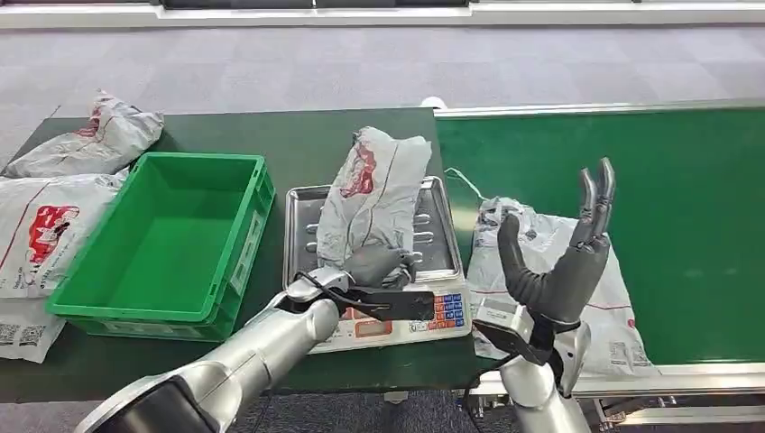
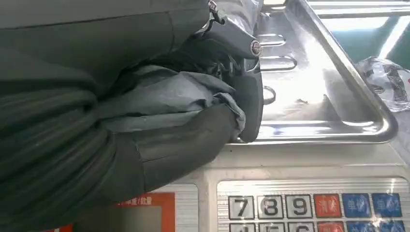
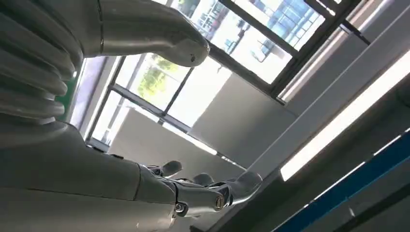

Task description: Moved the parcel from conveyor to table for the left to box.

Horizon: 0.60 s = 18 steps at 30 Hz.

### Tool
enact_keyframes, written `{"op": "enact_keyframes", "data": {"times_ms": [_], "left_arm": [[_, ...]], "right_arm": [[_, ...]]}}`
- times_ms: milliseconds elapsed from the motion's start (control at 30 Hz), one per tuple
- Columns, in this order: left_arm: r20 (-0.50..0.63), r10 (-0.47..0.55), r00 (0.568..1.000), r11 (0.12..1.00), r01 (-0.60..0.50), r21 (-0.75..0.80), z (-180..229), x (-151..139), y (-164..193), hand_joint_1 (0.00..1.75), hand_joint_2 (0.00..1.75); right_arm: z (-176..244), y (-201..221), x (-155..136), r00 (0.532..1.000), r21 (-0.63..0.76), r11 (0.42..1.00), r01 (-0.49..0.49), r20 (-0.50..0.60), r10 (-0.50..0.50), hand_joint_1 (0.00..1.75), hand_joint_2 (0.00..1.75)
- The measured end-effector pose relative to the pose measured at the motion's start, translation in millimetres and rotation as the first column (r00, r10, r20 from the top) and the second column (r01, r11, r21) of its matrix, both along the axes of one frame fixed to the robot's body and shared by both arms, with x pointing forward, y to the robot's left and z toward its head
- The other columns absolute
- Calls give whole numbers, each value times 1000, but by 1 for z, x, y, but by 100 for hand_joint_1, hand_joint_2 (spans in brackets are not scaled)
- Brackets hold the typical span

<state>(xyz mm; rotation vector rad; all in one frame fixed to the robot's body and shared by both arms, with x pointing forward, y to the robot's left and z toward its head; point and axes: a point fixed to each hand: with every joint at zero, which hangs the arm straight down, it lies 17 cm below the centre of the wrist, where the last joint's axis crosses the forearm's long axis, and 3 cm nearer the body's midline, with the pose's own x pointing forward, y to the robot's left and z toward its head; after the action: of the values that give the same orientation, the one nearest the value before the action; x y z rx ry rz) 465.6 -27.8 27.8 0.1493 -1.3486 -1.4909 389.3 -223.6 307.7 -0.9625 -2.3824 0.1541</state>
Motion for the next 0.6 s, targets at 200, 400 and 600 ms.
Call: {"op": "enact_keyframes", "data": {"times_ms": [200,400,600], "left_arm": [[3,-2,1000,1000,2,-9,2,2,1,175,175],[0,5,1000,1000,-5,-18,4,3,2,175,175],[-1,8,1000,1000,-8,-18,3,4,4,175,175]], "right_arm": [[-3,2,1,1000,-9,1000,-7,-6,7,0,175],[-2,7,0,1000,-15,1000,-17,-4,17,0,175],[-3,10,0,1000,-17,1000,-21,-10,21,0,175]]}}
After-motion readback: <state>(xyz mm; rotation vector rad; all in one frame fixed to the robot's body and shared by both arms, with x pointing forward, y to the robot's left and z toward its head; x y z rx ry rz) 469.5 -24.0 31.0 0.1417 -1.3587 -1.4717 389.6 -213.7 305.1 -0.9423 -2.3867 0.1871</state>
